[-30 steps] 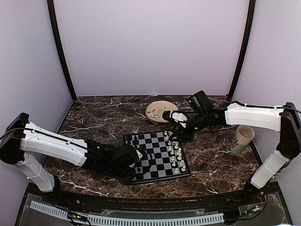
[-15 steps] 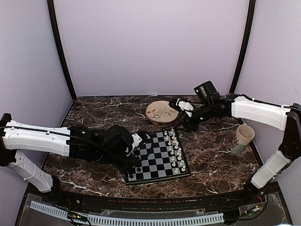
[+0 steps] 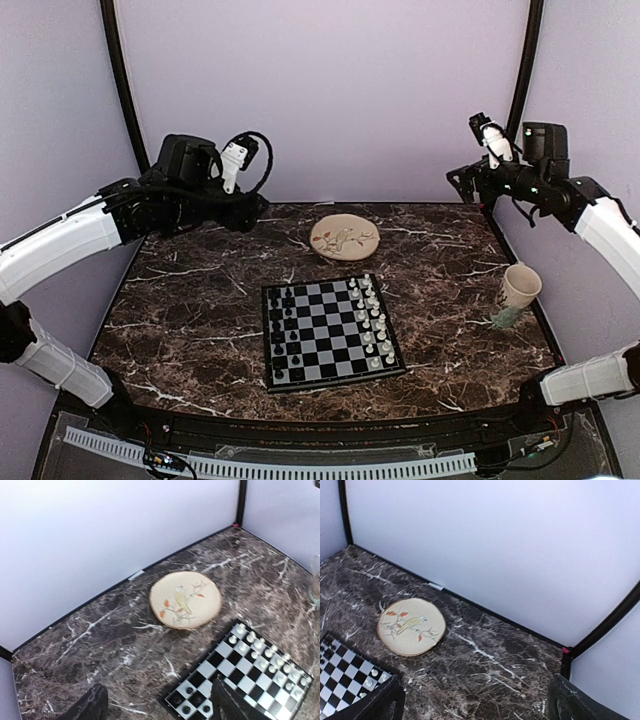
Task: Set up the chess pieces on the board
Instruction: Reset both arms
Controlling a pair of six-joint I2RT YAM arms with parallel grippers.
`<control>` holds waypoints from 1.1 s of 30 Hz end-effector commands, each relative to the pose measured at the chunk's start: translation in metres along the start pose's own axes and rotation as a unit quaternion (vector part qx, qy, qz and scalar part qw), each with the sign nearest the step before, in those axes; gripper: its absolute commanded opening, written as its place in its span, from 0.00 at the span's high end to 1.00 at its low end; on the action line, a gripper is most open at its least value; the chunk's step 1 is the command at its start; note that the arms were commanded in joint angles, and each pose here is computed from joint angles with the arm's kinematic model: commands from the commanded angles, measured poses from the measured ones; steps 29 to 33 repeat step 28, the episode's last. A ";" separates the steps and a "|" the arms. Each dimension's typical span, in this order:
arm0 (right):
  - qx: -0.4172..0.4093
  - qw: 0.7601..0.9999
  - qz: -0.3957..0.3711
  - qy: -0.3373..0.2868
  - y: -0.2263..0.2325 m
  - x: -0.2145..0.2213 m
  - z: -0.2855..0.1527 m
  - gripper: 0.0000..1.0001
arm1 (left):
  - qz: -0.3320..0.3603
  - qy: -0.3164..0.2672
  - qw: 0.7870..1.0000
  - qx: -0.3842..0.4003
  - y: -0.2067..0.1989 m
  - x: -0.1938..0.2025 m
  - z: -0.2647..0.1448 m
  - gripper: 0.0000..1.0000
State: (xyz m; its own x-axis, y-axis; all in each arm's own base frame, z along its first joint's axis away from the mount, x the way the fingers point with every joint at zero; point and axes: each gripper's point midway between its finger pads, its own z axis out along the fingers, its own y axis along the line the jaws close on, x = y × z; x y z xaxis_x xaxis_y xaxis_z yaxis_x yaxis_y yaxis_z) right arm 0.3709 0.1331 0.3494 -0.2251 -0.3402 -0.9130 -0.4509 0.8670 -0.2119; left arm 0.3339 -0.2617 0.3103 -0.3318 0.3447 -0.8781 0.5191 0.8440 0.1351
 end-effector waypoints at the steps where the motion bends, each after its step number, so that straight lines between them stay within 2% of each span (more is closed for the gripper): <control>1: 0.126 0.989 0.055 -0.055 -0.047 -0.027 -0.027 0.00 | -0.033 -0.032 0.997 -0.067 0.050 -0.027 0.014 0.12; 2: 0.146 0.986 0.064 -0.058 -0.054 -0.026 -0.031 0.00 | -0.038 -0.030 0.995 -0.083 0.057 -0.025 0.016 0.04; 3: 0.157 0.983 0.073 -0.060 -0.059 -0.022 -0.033 0.00 | -0.039 -0.034 0.993 -0.103 0.063 -0.024 0.017 0.02; 7: 0.152 0.976 0.136 -0.078 -0.078 -0.007 -0.035 0.00 | -0.022 -0.073 0.986 -0.148 0.079 -0.003 0.015 0.02; 9: 0.162 0.970 0.165 -0.078 -0.095 -0.001 -0.036 0.00 | -0.027 -0.072 0.986 -0.149 0.080 0.009 0.015 0.02; 12: 0.178 0.968 0.161 -0.077 -0.104 0.000 -0.040 0.00 | -0.033 -0.064 0.988 -0.140 0.077 0.016 0.016 0.02; 14: 0.184 0.967 0.158 -0.077 -0.107 -0.004 -0.042 0.00 | -0.037 -0.069 0.987 -0.139 0.077 0.010 0.013 0.02; 20: 0.176 0.971 0.134 -0.088 -0.109 -0.032 -0.049 0.00 | -0.036 -0.081 0.987 -0.137 0.085 -0.047 -0.016 0.01; 24: 0.161 0.974 0.133 -0.090 -0.107 -0.037 -0.044 0.00 | -0.041 -0.082 0.986 -0.143 0.089 -0.050 -0.026 0.01; 28: 0.133 0.977 0.154 -0.066 -0.099 -0.024 -0.026 0.00 | -0.040 -0.087 0.983 -0.154 0.092 -0.039 -0.028 0.01; 33: 0.133 0.977 0.154 -0.066 -0.099 -0.024 -0.026 0.00 | -0.040 -0.087 0.983 -0.154 0.092 -0.039 -0.028 0.01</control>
